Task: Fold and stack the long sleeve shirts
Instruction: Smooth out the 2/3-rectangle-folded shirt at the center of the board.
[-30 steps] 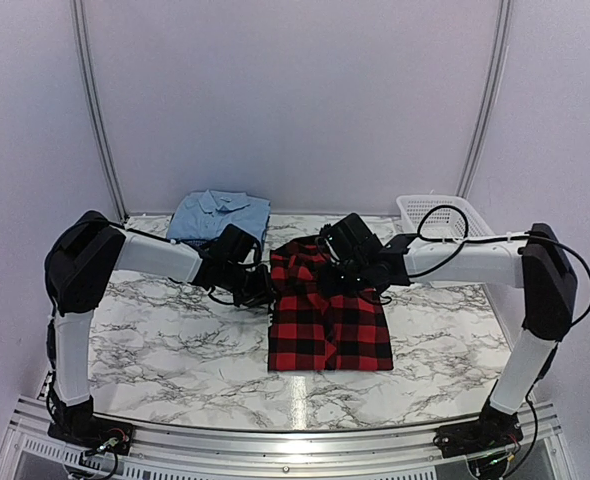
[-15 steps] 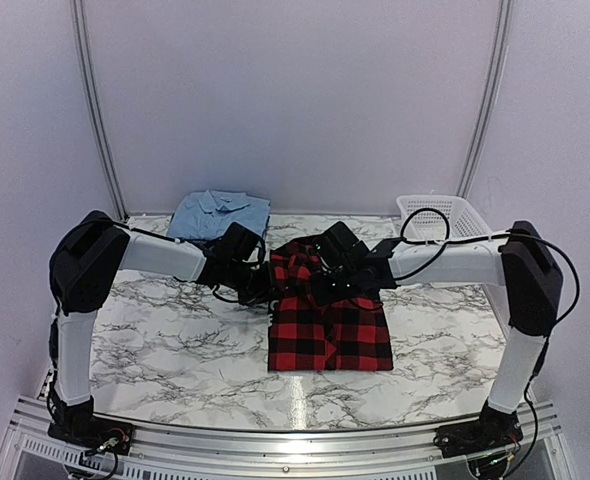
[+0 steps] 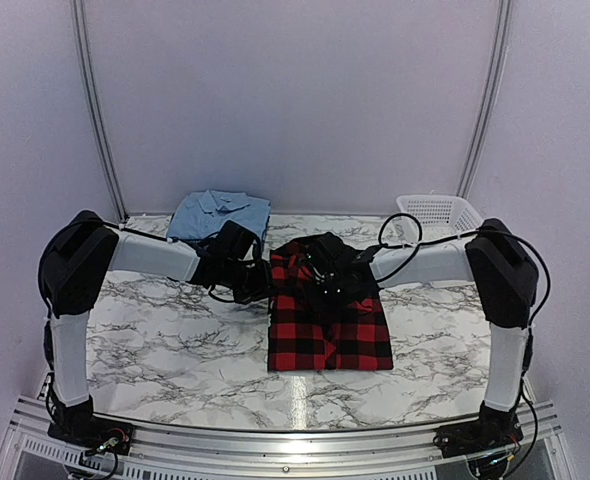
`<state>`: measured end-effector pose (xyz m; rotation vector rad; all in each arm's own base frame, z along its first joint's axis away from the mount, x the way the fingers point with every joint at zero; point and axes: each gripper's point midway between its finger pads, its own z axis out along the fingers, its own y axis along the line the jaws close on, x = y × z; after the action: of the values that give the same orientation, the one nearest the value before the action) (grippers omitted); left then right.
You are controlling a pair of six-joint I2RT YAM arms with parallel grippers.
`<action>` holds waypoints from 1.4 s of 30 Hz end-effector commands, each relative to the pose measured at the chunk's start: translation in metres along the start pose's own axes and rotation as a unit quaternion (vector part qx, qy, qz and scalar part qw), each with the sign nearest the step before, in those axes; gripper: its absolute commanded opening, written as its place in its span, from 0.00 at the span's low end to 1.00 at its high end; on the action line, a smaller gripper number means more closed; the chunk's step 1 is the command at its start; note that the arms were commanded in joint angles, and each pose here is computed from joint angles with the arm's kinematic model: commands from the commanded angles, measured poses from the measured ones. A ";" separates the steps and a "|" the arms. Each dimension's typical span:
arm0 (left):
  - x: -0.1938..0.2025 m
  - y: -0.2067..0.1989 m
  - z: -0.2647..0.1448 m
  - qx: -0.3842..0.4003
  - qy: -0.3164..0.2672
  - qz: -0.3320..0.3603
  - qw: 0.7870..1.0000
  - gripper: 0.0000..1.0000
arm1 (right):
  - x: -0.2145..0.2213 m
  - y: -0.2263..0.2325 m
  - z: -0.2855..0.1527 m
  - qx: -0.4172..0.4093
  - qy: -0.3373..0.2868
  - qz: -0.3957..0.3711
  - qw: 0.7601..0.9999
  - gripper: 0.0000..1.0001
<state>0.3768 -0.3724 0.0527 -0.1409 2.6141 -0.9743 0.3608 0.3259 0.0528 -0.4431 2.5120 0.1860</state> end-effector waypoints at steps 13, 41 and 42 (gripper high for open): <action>-0.005 0.003 0.001 -0.007 -0.009 0.011 1.000 0.00 | -0.040 0.003 -0.029 -0.013 -0.046 0.028 0.998 0.51; -0.003 0.003 0.006 -0.003 0.000 0.008 1.000 0.00 | -0.018 0.009 -0.011 -0.138 0.005 0.097 0.986 0.32; -0.003 0.003 0.006 -0.003 -0.001 0.007 1.000 0.00 | -0.017 0.008 -0.010 -0.135 0.006 0.097 0.986 0.31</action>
<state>0.3777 -0.3718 0.0519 -0.1336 2.6113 -0.9685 0.3645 0.3292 0.0663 -0.3099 2.5670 0.5580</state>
